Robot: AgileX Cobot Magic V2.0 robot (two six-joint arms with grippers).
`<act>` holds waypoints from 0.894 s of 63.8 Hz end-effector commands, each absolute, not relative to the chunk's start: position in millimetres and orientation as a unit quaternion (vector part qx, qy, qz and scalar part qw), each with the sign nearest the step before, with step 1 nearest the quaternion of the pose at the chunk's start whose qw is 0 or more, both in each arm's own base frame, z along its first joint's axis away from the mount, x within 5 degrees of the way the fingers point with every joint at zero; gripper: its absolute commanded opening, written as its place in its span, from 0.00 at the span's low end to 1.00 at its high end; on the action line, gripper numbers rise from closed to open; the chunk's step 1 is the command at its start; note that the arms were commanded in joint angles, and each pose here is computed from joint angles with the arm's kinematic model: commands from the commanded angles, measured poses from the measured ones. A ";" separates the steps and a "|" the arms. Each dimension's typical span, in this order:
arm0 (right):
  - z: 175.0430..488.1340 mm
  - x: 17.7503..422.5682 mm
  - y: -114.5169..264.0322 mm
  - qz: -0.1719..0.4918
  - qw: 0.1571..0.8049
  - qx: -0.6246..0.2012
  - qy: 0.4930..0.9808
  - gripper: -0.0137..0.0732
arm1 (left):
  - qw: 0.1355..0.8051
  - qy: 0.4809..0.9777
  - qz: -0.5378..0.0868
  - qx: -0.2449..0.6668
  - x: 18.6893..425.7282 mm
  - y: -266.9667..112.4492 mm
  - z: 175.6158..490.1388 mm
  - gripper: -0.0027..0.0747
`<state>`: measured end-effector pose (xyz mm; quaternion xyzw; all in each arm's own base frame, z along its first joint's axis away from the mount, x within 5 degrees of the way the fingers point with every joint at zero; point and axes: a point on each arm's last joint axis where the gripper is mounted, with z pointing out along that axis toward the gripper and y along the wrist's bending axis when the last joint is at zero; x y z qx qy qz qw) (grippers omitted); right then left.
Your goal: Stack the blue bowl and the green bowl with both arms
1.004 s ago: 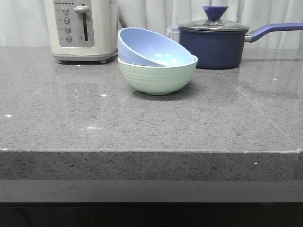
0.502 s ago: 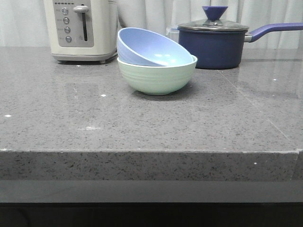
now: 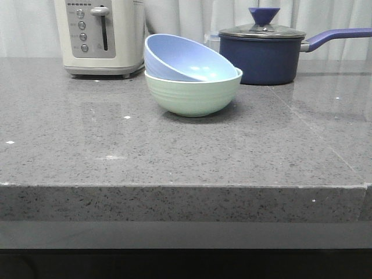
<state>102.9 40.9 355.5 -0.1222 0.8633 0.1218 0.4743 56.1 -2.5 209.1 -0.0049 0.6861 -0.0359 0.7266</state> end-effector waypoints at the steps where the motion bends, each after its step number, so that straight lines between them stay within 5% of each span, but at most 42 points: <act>1: 368.5 105.6 40.3 0.122 0.516 -0.119 0.840 0.08 | 0.757 0.653 -0.035 -0.008 54.1 -1.7 215.5 0.01; 36: 367.7 104.3 39.8 0.122 0.519 -0.119 0.838 0.08 | 0.757 0.653 -0.035 -0.008 54.1 -1.7 215.5 0.01; 57: 314.8 68.7 11.0 0.047 0.648 -0.060 0.757 0.09 | 0.757 0.653 -0.035 -0.008 54.1 -1.7 215.5 0.01</act>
